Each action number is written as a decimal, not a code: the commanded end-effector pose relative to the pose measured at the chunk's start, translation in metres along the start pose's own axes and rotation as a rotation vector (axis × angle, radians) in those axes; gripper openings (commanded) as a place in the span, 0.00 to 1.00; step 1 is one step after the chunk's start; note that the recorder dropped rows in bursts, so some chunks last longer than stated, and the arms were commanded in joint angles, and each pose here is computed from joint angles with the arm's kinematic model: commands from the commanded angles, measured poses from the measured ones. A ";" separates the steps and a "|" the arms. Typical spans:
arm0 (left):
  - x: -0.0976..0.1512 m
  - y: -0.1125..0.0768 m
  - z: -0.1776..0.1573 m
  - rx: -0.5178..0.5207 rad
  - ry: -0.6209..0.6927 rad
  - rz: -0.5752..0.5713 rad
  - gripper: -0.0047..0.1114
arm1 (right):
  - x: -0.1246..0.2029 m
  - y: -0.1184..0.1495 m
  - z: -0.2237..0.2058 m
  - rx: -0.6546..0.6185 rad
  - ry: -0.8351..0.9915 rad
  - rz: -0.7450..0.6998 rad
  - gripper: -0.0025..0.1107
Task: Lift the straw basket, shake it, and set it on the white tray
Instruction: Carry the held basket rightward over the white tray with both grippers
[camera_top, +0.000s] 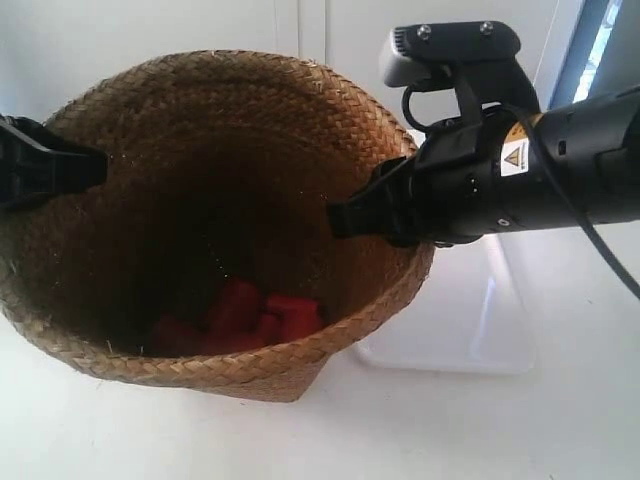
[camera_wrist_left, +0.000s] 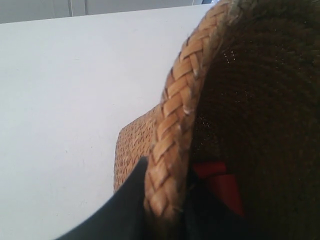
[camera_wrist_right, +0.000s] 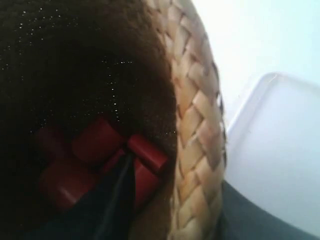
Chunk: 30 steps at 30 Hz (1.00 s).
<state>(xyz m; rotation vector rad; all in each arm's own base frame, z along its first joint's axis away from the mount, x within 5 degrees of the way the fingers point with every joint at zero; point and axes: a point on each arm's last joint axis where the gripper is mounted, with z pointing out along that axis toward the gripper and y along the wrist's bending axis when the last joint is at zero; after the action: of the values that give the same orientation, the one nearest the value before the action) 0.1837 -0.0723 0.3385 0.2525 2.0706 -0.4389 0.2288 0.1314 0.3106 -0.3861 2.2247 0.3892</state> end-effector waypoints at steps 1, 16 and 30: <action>-0.002 0.000 -0.004 -0.005 -0.020 0.036 0.04 | 0.001 -0.002 0.004 0.026 0.024 -0.068 0.02; 0.003 0.001 -0.004 -0.011 0.031 0.064 0.04 | 0.009 -0.004 0.025 0.037 0.095 -0.070 0.02; -0.002 0.005 0.006 -0.048 -0.006 0.066 0.04 | 0.011 -0.005 0.014 0.044 0.130 -0.067 0.02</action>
<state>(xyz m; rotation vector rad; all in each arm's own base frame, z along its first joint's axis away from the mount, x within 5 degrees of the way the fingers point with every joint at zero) 0.1879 -0.0715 0.3316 0.2759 2.1159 -0.3896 0.2354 0.1350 0.2925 -0.4128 2.3227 0.3475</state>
